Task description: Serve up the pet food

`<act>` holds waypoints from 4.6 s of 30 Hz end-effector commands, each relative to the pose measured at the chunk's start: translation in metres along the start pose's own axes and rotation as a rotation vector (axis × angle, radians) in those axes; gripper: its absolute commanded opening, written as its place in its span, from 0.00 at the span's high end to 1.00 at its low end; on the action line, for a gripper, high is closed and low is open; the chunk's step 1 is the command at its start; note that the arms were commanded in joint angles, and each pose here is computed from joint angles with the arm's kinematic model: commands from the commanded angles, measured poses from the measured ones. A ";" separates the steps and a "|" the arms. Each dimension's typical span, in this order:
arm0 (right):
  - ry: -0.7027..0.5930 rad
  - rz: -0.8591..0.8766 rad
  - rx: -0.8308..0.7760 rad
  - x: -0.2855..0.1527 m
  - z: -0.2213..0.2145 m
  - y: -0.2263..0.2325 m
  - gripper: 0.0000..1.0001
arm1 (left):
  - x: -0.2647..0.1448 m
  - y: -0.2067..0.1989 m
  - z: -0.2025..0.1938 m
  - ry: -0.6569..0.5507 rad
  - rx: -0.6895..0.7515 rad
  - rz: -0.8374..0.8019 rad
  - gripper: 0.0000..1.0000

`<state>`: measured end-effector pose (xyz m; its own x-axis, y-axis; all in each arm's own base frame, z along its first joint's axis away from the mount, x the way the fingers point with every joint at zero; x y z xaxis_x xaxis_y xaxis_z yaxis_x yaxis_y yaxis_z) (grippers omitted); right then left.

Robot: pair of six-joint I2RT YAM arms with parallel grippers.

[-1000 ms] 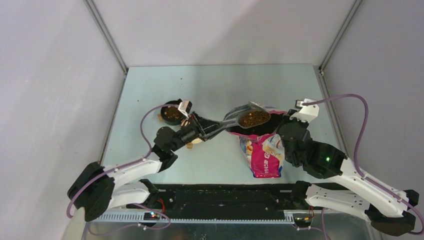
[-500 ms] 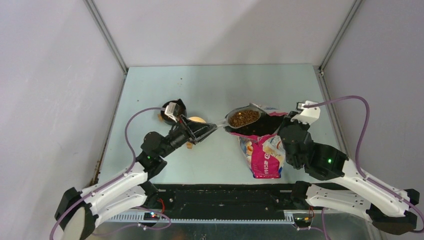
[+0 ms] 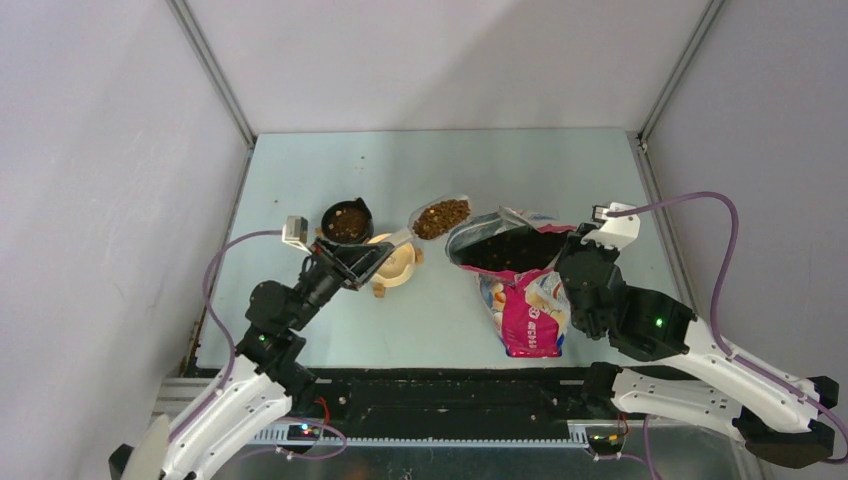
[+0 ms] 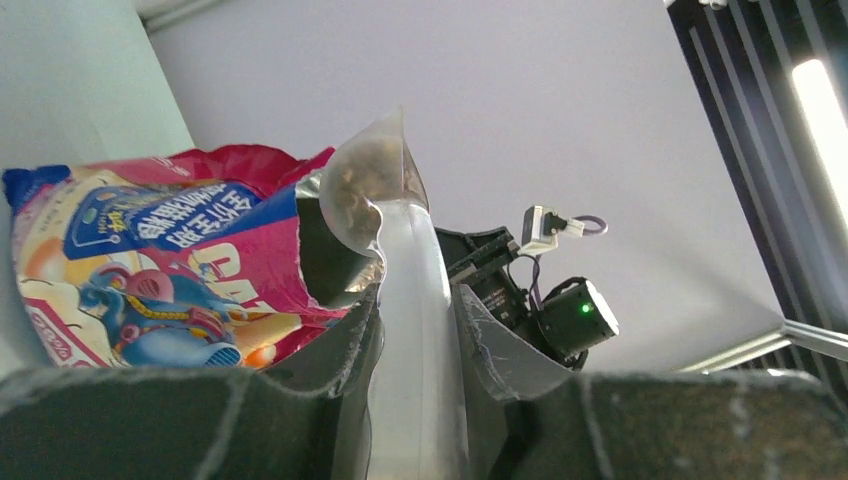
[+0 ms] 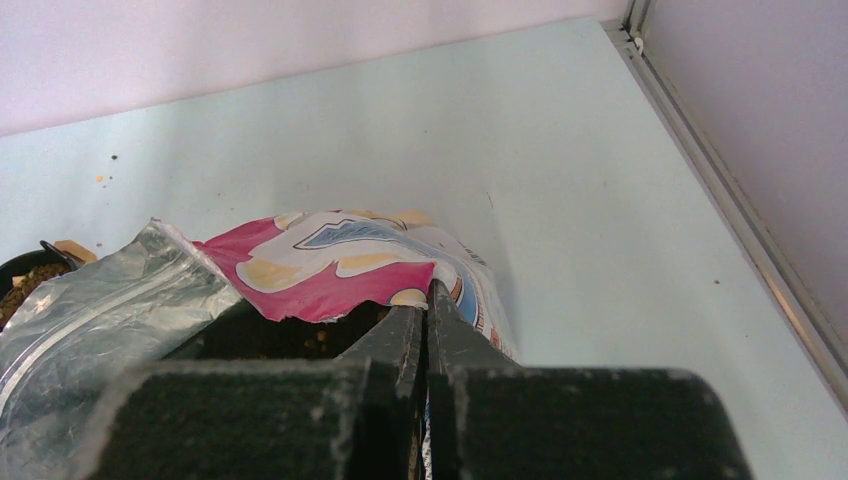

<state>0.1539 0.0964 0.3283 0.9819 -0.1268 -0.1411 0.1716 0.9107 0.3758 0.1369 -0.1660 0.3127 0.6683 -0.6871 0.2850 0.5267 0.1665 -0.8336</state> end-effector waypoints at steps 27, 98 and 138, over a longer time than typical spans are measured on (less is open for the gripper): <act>-0.107 -0.009 0.189 -0.004 0.034 0.009 1.00 | -0.072 0.081 0.018 -0.304 0.132 0.548 1.00; -0.124 -0.082 0.145 0.002 0.029 0.000 1.00 | -0.055 0.079 0.036 0.090 0.442 0.979 1.00; -0.078 -0.057 0.124 0.010 0.021 0.009 1.00 | 0.047 -0.043 0.016 0.483 0.275 0.062 1.00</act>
<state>0.1625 0.0917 0.3240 0.9682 -0.2038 -0.1453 0.2425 0.9078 0.3422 0.1608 -0.1847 0.3536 0.4928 -0.8680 -0.0613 0.6186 0.3990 -0.6768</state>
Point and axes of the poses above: each gripper's point midway between its finger pads, its own x axis out along the fingers, its own y axis along the line the jaws close on, z = x × y, the point moved 7 cm from there along -x, back along the fingers, and after that the axes turned 14 degrees about x, right-handed, at the moved point
